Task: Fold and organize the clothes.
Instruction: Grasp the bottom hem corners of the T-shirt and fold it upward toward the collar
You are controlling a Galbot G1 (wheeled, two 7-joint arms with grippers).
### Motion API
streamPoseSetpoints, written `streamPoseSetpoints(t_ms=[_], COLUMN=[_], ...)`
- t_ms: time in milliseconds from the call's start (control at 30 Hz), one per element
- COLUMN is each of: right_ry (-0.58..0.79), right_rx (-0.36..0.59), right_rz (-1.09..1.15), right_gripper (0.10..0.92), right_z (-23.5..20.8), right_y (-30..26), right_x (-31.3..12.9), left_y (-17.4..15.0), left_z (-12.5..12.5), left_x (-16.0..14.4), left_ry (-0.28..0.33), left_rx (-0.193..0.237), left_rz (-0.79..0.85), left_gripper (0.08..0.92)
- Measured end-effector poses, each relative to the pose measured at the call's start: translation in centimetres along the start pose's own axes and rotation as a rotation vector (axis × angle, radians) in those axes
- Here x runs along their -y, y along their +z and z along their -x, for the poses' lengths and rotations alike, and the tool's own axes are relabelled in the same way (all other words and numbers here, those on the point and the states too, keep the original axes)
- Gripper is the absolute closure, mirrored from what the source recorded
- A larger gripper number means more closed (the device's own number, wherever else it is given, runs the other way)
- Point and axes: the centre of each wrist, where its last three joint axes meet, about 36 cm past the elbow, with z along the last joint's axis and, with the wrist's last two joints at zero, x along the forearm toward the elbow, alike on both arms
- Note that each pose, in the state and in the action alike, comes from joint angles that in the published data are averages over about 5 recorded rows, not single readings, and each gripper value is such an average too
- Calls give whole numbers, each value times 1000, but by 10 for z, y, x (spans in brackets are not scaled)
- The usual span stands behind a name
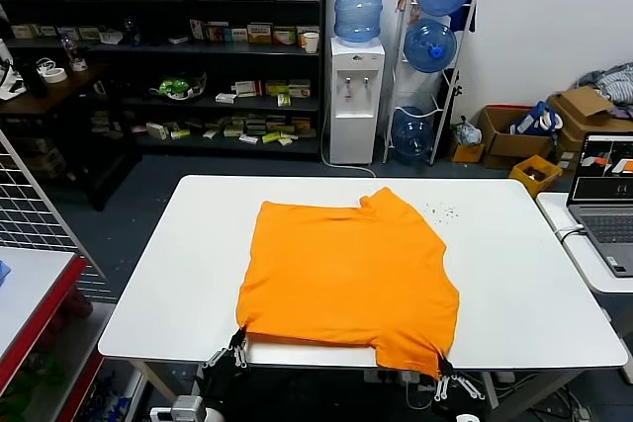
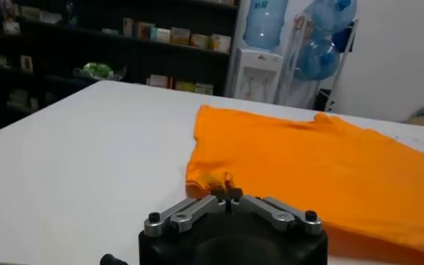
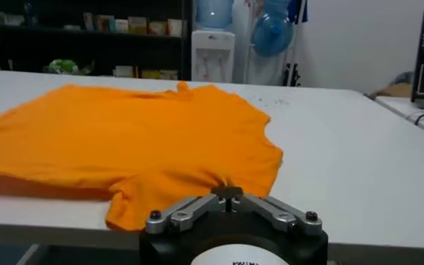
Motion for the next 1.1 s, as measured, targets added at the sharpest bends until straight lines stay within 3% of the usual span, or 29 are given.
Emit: streamPoseSetpoints(t_ms=[167, 333, 533, 900, 1100], right_ry=[4, 8, 13, -5, -34], right_rx=[37, 73, 91, 82, 69], right_rz=[2, 5, 5, -6, -19], right_gripper=[898, 898, 898, 889, 747], right_z=[14, 45, 89, 155, 171], right_y=[-14, -28, -45, -72, -78], right_x=[2, 4, 5, 5, 3], left_y=[-7, -16, -27, -35, -42], left_z=[-4, 9, 44, 116, 144], left_x=[3, 0, -5, -9, -14], left_ry=[8, 18, 23, 0, -11], left_rx=[8, 26, 43, 35, 32], left_rz=[-8, -10, -8, 26, 42], left_gripper=[907, 907, 907, 907, 848])
